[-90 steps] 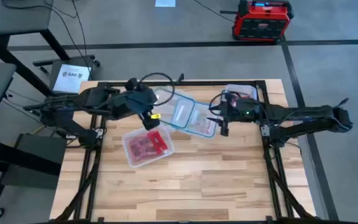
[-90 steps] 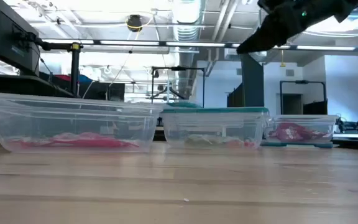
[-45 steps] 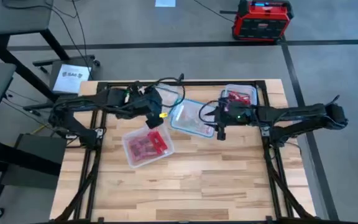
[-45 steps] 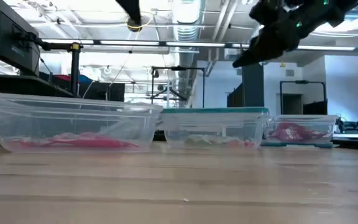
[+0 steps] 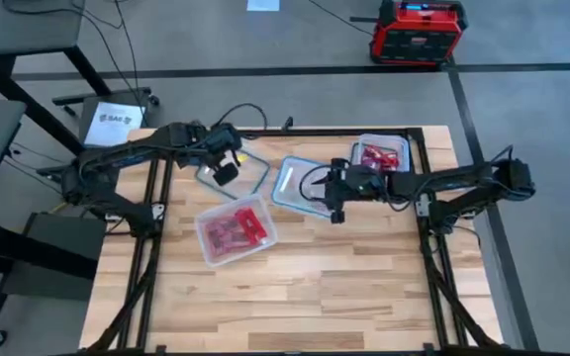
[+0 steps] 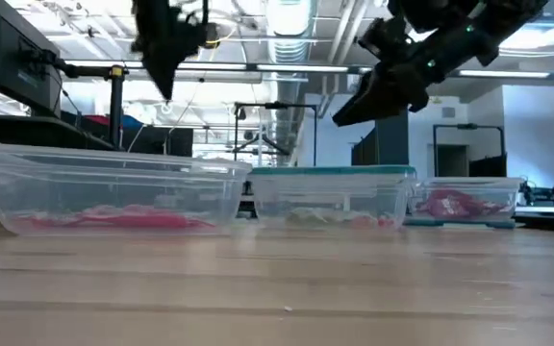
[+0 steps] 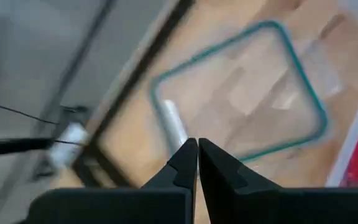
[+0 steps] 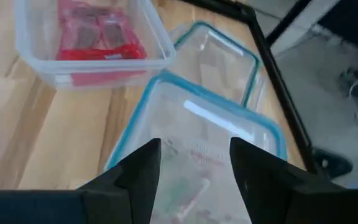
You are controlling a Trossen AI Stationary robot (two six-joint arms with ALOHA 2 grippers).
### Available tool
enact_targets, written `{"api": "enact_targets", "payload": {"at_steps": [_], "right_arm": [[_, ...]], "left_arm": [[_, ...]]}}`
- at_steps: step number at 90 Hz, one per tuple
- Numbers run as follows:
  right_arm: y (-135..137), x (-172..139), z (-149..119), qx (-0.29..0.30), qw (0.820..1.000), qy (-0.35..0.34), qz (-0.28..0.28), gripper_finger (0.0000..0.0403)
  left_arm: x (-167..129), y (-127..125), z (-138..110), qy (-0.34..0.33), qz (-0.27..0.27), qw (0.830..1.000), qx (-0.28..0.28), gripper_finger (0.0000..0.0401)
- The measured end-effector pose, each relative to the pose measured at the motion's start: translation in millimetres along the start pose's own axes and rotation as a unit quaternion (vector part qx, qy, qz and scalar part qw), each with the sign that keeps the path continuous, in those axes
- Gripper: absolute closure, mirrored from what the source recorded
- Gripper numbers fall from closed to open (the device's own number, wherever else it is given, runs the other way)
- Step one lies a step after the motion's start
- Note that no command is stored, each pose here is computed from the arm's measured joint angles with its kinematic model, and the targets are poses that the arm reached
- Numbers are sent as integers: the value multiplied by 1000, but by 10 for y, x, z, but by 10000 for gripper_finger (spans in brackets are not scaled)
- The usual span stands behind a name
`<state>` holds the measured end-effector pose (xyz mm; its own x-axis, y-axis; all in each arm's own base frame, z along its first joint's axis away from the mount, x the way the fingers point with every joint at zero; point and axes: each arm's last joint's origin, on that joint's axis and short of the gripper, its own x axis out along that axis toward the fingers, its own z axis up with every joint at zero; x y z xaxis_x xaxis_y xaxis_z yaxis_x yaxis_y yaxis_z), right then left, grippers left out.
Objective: Sort candy
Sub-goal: Close the top left transparent bin
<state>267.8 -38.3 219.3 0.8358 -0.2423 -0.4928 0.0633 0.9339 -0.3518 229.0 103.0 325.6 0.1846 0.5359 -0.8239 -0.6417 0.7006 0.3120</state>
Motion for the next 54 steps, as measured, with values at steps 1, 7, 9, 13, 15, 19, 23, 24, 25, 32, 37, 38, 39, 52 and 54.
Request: {"api": "enact_targets", "payload": {"at_steps": [1, 7, 9, 13, 15, 19, 23, 24, 25, 32, 37, 38, 39, 52, 54], "right_arm": [[-1, 0, -2, 2, 1000, 1, 0, 223], [-13, 1, -10, 20, 1000, 3, -1, 223], [-13, 1, -11, 26, 1000, 4, -1, 223], [-14, 6, -14, 32, 999, 4, -1, 223], [-19, 9, -14, 35, 999, 4, -2, 223], [-25, 14, -20, 40, 999, 6, -2, 223], [-25, 15, -21, 42, 999, 6, -1, 223], [-25, 15, -21, 43, 999, 6, -1, 223], [-25, 14, -21, 43, 999, 6, -1, 223], [-24, 14, -22, 43, 999, 6, -1, 223], [-24, 15, -24, 43, 999, 7, -1, 223], [-24, 15, -24, 43, 999, 7, -1, 223], [-24, 15, -24, 43, 999, 7, -1, 223], [-10, 13, -61, 44, 999, 27, 6, 223], [-6, 13, -74, 43, 998, 33, 8, 223]], "left_arm": [[30, 12, -17, 2, -7, 1000, -6, 400], [201, 97, -110, 18, -38, 998, -36, 392], [254, 127, -134, 22, -44, 998, -46, 388], [364, 187, -174, 29, -52, 996, -66, 375], [412, 217, -192, 34, -55, 995, -75, 368], [528, 278, -232, 49, -55, 993, -93, 351], [650, 332, -274, 68, -49, 991, -102, 332], [680, 346, -284, 73, -47, 991, -104, 327], [713, 362, -294, 77, -44, 991, -105, 323], [938, 474, -337, 92, -29, 988, -120, 291], [1073, 559, -359, 100, -19, 986, -130, 275], [1096, 575, -362, 102, -17, 986, -132, 272], [1120, 592, -364, 103, -16, 985, -135, 270], [1335, 753, -432, 146, 0, 975, -167, 256], [1352, 766, -450, 156, 2, 973, -171, 256]]}}
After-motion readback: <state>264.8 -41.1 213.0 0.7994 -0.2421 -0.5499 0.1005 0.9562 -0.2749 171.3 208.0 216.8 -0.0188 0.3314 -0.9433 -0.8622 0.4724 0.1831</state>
